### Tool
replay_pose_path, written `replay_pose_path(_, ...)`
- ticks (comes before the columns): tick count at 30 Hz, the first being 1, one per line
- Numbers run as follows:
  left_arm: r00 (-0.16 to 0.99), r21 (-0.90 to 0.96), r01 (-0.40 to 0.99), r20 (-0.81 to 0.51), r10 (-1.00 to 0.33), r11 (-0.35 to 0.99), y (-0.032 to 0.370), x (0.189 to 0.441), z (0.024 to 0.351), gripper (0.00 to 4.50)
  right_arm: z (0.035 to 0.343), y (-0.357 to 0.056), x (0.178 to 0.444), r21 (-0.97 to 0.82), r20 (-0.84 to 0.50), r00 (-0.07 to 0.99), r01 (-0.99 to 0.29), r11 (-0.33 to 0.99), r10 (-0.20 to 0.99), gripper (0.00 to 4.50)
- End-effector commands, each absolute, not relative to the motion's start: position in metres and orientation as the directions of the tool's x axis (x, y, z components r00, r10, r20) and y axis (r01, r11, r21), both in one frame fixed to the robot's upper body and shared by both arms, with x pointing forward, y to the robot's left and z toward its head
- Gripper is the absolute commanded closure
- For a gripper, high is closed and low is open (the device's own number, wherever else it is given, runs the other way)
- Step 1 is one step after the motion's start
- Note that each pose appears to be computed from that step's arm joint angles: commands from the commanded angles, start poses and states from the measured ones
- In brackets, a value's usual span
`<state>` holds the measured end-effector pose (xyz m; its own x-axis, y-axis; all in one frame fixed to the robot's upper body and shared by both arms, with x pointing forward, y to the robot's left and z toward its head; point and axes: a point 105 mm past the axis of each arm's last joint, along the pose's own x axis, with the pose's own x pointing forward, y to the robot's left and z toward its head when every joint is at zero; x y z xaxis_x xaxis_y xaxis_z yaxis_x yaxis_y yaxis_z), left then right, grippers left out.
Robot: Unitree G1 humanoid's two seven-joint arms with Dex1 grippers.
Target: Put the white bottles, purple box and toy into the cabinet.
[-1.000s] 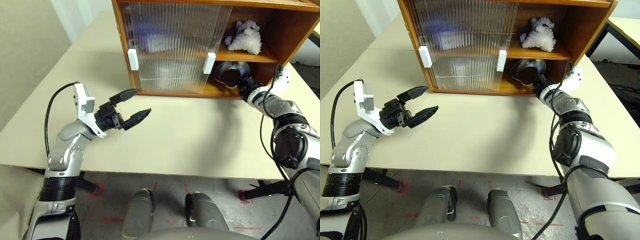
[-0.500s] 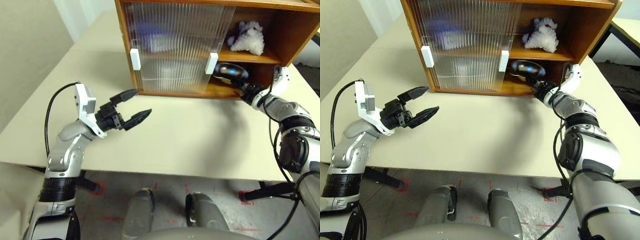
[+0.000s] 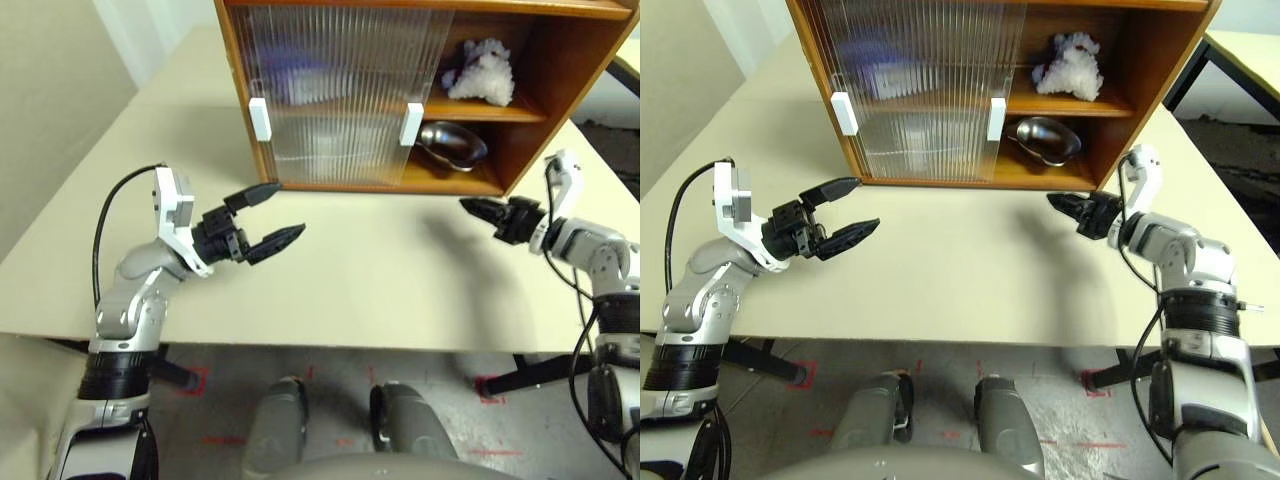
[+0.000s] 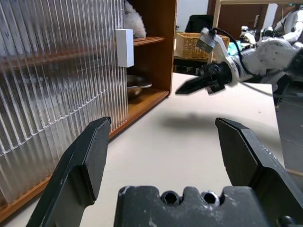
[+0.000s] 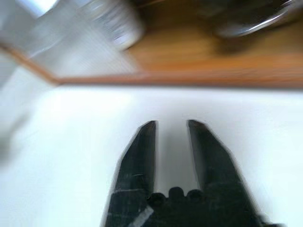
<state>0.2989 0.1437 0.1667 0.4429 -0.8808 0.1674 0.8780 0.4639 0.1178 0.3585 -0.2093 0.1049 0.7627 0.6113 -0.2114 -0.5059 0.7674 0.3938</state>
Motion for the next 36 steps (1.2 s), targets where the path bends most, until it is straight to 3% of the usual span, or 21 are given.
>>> replay_pose_path(1, 0.437, 0.111, 0.883, 0.158, -0.885, 0.456, 0.142, 0.299, 0.164, 0.00, 0.124, -0.190, 0.360, 0.357, -0.137, 0.745, -0.578, 0.734, 0.653, 4.43)
replay_pose_path(6, 0.445, 0.111, 0.880, 0.150, -0.883, 0.462, 0.145, 0.296, 0.163, 0.00, 0.158, -0.162, 0.368, 0.333, 0.005, 0.677, -0.695, 0.637, 0.736, 4.47)
replay_pose_path(11, 0.452, 0.116, 0.876, 0.148, -0.880, 0.469, 0.147, 0.295, 0.164, 0.00, 0.169, -0.134, 0.349, 0.334, 0.018, 0.504, -0.817, 0.470, 0.864, 4.47)
replay_pose_path(14, 0.452, 0.117, 0.875, 0.151, -0.879, 0.470, 0.146, 0.294, 0.165, 0.00, 0.173, -0.126, 0.343, 0.348, 0.026, 0.459, -0.837, 0.422, 0.888, 4.47)
replay_pose_path(21, 0.448, 0.109, 0.878, 0.156, -0.880, 0.467, 0.143, 0.295, 0.163, 0.00, 0.192, -0.108, 0.372, 0.309, 0.148, 0.523, -0.831, 0.463, 0.839, 4.47)
replay_pose_path(28, 0.449, 0.107, 0.877, 0.164, -0.878, 0.469, 0.142, 0.297, 0.161, 0.00, 0.203, -0.093, 0.400, 0.242, 0.139, 0.595, -0.795, 0.556, 0.791, 4.47)
replay_pose_path(36, 0.448, 0.107, 0.878, 0.161, -0.880, 0.467, 0.141, 0.297, 0.159, 0.00, 0.198, -0.128, 0.418, 0.166, 0.110, 0.714, -0.699, 0.696, 0.691, 4.47)
